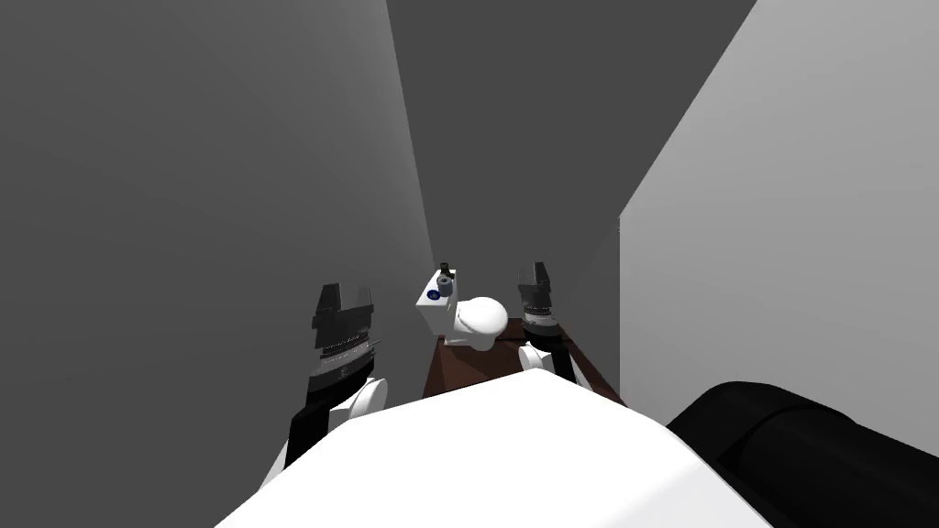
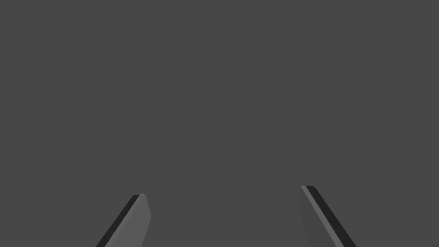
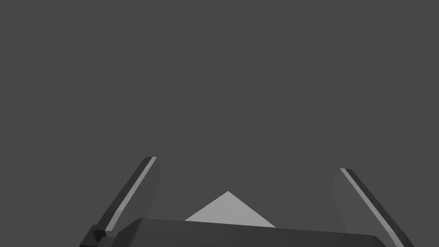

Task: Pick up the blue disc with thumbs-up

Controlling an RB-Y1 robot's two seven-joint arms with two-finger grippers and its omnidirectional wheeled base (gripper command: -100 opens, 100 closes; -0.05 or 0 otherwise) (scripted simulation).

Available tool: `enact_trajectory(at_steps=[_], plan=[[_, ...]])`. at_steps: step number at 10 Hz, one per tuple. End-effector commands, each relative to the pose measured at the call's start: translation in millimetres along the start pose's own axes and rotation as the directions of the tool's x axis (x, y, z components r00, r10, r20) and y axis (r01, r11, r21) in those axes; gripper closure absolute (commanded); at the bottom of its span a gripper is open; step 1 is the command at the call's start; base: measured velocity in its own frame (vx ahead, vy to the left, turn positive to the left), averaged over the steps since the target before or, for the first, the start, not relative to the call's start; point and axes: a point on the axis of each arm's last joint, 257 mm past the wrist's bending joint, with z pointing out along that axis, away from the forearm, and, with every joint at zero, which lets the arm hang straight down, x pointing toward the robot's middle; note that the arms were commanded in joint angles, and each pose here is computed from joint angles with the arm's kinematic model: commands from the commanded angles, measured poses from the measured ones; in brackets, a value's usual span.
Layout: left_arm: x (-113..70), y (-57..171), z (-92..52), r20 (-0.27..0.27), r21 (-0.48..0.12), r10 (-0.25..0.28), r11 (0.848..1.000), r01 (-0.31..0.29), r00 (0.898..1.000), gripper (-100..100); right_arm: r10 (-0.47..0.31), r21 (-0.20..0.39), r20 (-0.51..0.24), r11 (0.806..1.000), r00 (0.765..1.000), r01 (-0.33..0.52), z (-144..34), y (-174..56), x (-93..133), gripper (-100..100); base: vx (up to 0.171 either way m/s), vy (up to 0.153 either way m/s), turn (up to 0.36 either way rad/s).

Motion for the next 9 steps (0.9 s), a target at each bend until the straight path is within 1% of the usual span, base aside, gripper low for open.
enact_trajectory(at_steps=[1, 2, 3, 4, 5, 6, 7, 8, 9], plan=[[4.5, 3.9, -3.2, -0.041, -0.013, 0.025, 1.0, -0.025, 0.999, -100, 0.0, 0.0, 0.0, 1.0, 1.0, 0.0, 0.0, 0.0, 0.0, 0, 0.0, -0.013, -0.078], [8.2, 7.9, -6.7, -0.075, -0.025, 0.047, 0.998, -0.049, 0.996, -100, 0.0, 0.0, 0.0, 1.0, 1.0, 0.0, 0.0, 0.0, 0.0, 0, 0.002, -0.028, -0.13], [12.4, 13.2, -11.5, -0.116, -0.04, 0.074, 0.996, -0.079, 0.991, -100, 0.0, 0.0, 0.0, 1.0, 1.0, 0.0, 0.0, 0.0, 0.0, 0, 0.004, -0.041, -0.162], [16.6, 19.8, -17.6, -0.16, -0.058, 0.104, 0.992, -0.115, 0.982, -100, 0.0, 0.0, 0.0, 1.0, 1.0, 0.0, 0.0, 0.0, 0.0, 0, 0.005, -0.049, -0.172], [20.3, 27.4, -25.1, -0.204, -0.077, 0.136, 0.985, -0.154, 0.97, -100, 0.0, 0.0, 0.0, 1.0, 1.0, 0.0, 0.0, 0.0, 0.0, 0, 0.005, -0.052, -0.219], [21.2, 27.4, -25.4, -0.212, -0.075, 0.137, 0.985, -0.156, 0.967, -100, 0.0, 0.0, 0.0, 1.0, 1.0, 0.0, 0.0, 0.0, 0.0, 0, 0.003, -0.034, -0.056], [25.5, 35.9, -34.6, -0.268, -0.092, 0.172, 0.975, -0.202, 0.948, -100, 0.0, 0.0, 0.0, 1.0, 1.0, 0.0, 0.0, 0.0, 0.0, 0, 0.004, -0.039, -0.154], [28.9, 45.3, -45.2, -0.321, -0.109, 0.204, 0.962, -0.251, 0.925, -100, 0.0, 0.0, 0.0, 1.0, 1.0, 0.0, 0.0, 0.0, 0.0, 0, 0.01, -0.051, -0.259], [29.5, 45.3, -45.5, -0.327, -0.107, 0.206, 0.962, -0.252, 0.922, -100, 0.0, 0.0, 0.0, 1.0, 1.0, 0.0, 0.0, 0.0, 0.0, 0, 0.007, -0.036, -0.086]])
